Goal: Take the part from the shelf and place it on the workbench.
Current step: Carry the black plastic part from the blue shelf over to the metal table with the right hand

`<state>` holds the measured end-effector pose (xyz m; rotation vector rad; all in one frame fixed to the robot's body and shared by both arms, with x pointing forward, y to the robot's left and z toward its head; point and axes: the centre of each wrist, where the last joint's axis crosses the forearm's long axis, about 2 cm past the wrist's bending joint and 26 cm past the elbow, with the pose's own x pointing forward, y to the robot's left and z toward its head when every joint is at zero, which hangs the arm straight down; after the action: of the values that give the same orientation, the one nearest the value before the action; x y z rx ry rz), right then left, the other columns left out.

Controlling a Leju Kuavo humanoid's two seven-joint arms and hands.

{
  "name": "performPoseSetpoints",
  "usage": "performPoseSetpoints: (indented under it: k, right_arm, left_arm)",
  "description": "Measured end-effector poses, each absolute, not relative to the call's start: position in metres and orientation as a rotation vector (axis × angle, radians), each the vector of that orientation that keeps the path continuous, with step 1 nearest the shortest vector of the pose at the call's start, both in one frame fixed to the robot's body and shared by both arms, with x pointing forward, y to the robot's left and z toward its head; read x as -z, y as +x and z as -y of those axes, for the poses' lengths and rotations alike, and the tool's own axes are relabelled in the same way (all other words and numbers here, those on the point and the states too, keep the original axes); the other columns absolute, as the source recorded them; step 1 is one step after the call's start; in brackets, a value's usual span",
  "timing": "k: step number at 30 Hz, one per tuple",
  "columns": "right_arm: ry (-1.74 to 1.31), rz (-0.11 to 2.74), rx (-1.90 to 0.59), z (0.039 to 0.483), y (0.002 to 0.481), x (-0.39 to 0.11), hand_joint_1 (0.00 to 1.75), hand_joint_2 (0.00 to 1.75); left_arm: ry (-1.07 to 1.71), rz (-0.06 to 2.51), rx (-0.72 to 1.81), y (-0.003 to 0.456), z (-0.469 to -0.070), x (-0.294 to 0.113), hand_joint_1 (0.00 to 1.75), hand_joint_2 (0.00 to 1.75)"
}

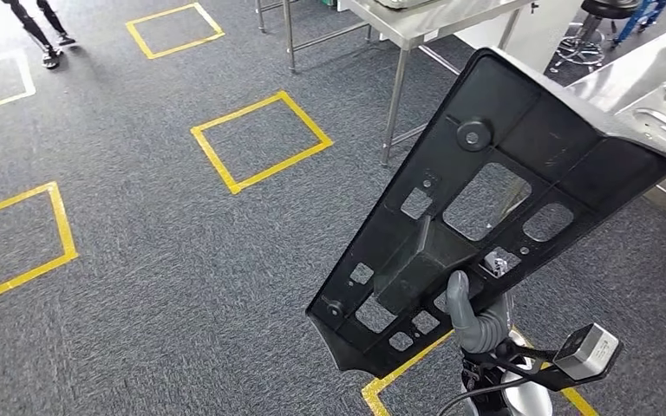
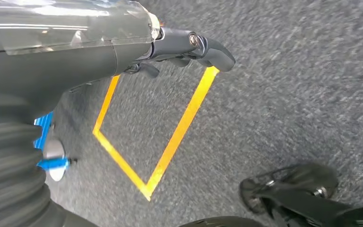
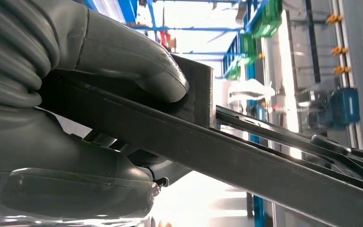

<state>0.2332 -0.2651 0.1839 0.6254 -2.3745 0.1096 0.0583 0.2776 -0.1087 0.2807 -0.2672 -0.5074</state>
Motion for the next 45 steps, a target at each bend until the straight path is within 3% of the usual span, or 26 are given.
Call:
performPoseSetpoints:
  k: [45]
  right_arm:
    - [0.611, 2.348, -0.096, 0.258, 0.246, -0.181, 1.75, 1.75]
  left_arm:
    - [0.224, 0.215, 0.543, 0.057, -0.273, 0.109, 0.0, 1.75]
